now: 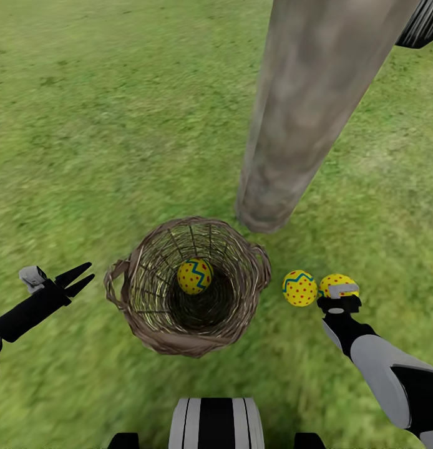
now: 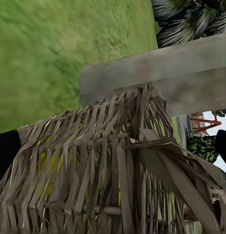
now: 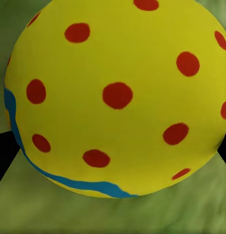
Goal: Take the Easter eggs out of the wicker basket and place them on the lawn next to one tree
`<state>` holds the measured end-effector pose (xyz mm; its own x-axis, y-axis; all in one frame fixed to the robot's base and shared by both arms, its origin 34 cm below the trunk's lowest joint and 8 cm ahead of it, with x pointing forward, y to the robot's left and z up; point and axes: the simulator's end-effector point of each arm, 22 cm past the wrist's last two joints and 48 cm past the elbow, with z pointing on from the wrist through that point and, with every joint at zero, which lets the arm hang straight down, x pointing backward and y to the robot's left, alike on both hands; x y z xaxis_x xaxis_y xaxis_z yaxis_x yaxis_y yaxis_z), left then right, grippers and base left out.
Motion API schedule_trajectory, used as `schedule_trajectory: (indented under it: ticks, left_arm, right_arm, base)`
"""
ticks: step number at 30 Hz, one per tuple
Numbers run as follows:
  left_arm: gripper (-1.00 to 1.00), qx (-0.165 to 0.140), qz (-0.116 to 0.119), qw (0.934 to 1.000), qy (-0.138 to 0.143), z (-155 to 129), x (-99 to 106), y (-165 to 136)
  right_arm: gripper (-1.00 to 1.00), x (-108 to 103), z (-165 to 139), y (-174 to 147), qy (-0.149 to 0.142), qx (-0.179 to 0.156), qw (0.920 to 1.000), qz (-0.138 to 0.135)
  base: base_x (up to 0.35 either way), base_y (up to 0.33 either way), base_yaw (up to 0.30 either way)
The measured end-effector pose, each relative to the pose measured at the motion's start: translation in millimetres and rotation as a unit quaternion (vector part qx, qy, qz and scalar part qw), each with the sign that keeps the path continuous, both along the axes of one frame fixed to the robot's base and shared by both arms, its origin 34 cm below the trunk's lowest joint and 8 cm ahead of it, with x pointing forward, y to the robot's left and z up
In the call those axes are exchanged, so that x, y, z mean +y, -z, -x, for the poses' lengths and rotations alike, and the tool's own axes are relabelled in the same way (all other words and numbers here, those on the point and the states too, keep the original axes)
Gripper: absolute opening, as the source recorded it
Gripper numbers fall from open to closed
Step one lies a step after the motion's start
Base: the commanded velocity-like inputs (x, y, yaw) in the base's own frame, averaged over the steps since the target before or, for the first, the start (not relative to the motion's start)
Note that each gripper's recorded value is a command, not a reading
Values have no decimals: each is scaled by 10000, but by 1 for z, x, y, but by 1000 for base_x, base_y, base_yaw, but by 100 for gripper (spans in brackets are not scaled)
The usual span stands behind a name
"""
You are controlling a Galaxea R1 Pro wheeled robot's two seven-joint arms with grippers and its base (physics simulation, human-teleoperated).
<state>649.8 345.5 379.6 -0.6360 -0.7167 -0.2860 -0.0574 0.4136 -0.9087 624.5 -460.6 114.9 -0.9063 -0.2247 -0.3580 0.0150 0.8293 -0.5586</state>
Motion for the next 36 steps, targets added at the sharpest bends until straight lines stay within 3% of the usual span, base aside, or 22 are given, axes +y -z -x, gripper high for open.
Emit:
schedule_trajectory:
  ticks: [1,2,9,26,36]
  left_arm:
    - [100,0,0,10000,0,0,0,0]
    - [100,0,0,10000,0,0,0,0]
    - [100,3,0,10000,0,0,0,0]
    - [100,-327,-39,9995,19,-7,1,-41]
    - [100,-511,-53,9987,31,-9,1,-65]
  right_arm:
    - [-100,0,0,0,0,0,10000,0]
    - [100,0,0,0,0,0,10000,0]
    - [100,0,2,1,73,-4,10000,-47]
    - [100,-1,-23,-39,71,-349,9994,-47]
    - [100,-2,-50,-72,47,-710,9975,-52]
  base:
    - [0,0,0]
    - [0,0,0]
    - [0,0,0]
    - [-1,0,0]
    - [-182,0,0]
